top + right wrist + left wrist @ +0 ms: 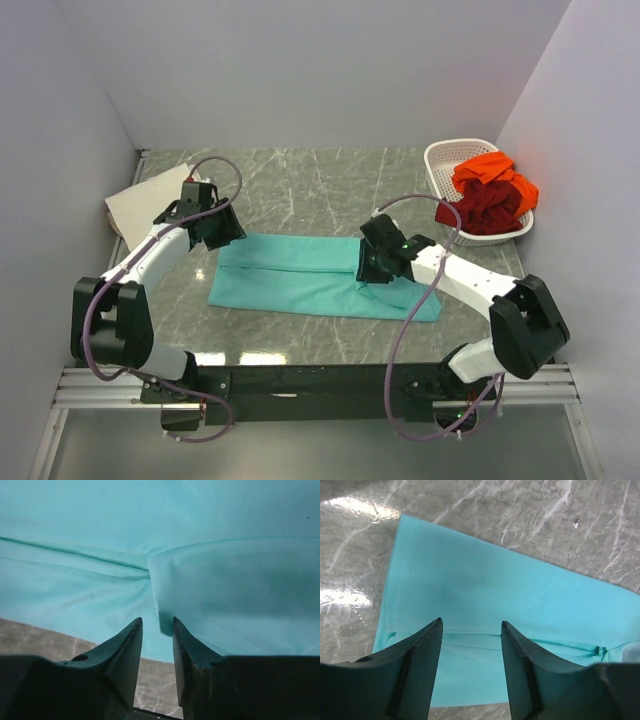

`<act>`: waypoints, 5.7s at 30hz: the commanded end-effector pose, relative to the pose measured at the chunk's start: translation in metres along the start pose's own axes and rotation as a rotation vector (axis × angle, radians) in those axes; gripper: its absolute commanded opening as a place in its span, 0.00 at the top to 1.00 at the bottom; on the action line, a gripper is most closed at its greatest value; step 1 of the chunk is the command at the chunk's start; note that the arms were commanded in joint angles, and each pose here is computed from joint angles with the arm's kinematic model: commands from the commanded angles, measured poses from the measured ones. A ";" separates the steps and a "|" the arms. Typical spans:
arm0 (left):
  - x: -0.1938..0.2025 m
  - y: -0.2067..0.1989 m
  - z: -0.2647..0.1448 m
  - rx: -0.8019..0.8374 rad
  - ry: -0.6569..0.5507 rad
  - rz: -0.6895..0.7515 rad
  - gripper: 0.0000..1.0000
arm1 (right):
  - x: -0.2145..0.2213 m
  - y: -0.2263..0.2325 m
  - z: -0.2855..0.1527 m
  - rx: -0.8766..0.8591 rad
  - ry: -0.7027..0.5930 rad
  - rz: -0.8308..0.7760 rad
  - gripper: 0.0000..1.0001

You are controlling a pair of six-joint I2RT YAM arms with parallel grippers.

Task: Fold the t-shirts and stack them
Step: Fold the tshirt

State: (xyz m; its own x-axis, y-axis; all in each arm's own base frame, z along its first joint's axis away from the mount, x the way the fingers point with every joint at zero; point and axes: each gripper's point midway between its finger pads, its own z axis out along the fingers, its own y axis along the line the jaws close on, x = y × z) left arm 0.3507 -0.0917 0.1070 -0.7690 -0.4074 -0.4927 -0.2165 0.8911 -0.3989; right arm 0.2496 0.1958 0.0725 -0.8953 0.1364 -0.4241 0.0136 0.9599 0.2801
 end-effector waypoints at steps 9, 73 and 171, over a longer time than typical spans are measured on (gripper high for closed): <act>-0.003 -0.012 0.006 0.041 -0.007 0.002 0.44 | -0.004 0.008 0.026 0.002 -0.015 -0.041 0.70; 0.121 0.018 0.003 -0.028 0.102 -0.088 0.40 | -0.165 -0.104 0.095 0.340 0.022 0.103 0.47; 0.267 -0.092 -0.019 0.326 0.531 0.216 0.42 | -0.130 0.011 0.140 0.024 0.264 0.097 0.49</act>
State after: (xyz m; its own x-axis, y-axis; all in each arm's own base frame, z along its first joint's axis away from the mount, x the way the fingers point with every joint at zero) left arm 0.1538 -0.2687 0.0296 -0.9840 -0.0217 -0.1768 0.0885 0.8017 -0.5911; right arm 0.4207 0.2226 0.0241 -0.9725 0.1579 -0.1712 0.0985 0.9450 0.3120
